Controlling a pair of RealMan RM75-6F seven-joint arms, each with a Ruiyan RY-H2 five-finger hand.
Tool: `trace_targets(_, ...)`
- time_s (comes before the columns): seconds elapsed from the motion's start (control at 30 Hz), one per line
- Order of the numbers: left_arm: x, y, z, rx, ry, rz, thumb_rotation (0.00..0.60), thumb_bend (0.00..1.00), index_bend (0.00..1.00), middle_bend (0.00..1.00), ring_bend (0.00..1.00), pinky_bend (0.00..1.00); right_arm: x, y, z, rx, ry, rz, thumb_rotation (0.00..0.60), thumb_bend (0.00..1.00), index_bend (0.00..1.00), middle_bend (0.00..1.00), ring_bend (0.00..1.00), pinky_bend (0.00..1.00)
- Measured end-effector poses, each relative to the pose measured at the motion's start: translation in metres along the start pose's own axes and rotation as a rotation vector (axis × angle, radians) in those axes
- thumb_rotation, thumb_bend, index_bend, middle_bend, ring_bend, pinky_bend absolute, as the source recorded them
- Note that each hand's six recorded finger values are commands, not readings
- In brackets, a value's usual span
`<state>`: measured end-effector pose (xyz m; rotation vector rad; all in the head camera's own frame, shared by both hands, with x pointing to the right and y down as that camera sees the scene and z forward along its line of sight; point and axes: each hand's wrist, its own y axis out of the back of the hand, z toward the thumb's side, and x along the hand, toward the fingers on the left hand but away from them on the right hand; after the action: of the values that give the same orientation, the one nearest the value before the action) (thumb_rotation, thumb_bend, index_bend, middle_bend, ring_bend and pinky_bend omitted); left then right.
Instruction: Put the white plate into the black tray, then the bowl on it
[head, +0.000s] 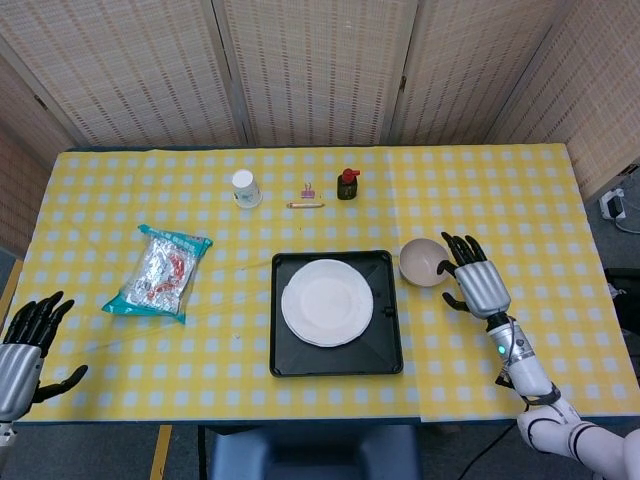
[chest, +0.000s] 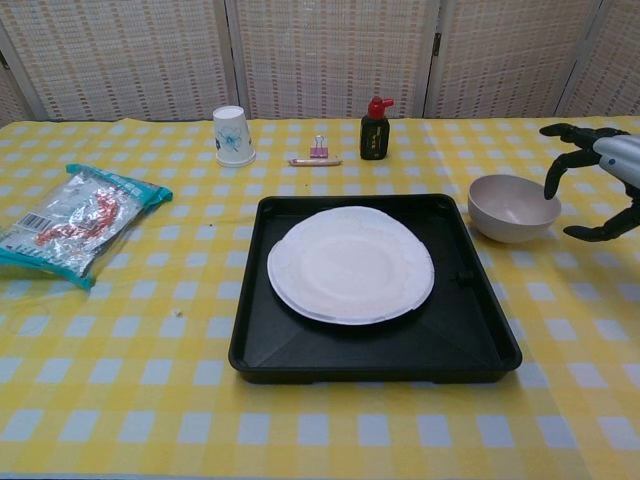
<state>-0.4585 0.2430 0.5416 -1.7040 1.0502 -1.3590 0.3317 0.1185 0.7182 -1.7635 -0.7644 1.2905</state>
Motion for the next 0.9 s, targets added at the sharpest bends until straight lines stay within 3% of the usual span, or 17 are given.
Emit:
trace_targets(0.2, 0.001, 0.0, -0.002, 0.0, 0.006, -0.001, 0.6, 0.25, 0.0, 0.05, 0.02, 0.0, -0.013, -0.012, 0.0, -0.005, -0.011, 0.023, 0.6, 0.3, 0.48, 0.0, 0.0, 0.0)
trace_targets(0.43, 0.001, 0.0, -0.002, -0.004, 0.005, -0.002, 0.6, 0.25, 0.0, 0.05, 0.02, 0.0, -0.026, -0.02, 0.006, 0.004, 0.001, 0.039, 0.6, 0.38, 0.53, 0.0, 0.0, 0.0)
trace_targets(0.67, 0.001, 0.001, -0.004, -0.004, 0.009, 0.002, 0.6, 0.25, 0.0, 0.05, 0.02, 0.0, -0.035, -0.029, 0.014, 0.021, 0.018, 0.057, 0.6, 0.42, 0.62, 0.0, 0.0, 0.0)
trace_targets(0.9, 0.001, 0.002, -0.004, -0.006, 0.007, 0.006, 0.6, 0.25, 0.0, 0.05, 0.02, 0.0, -0.035, -0.024, 0.021, 0.006, 0.047, 0.015, 0.6, 0.45, 0.7, 0.03, 0.0, 0.0)
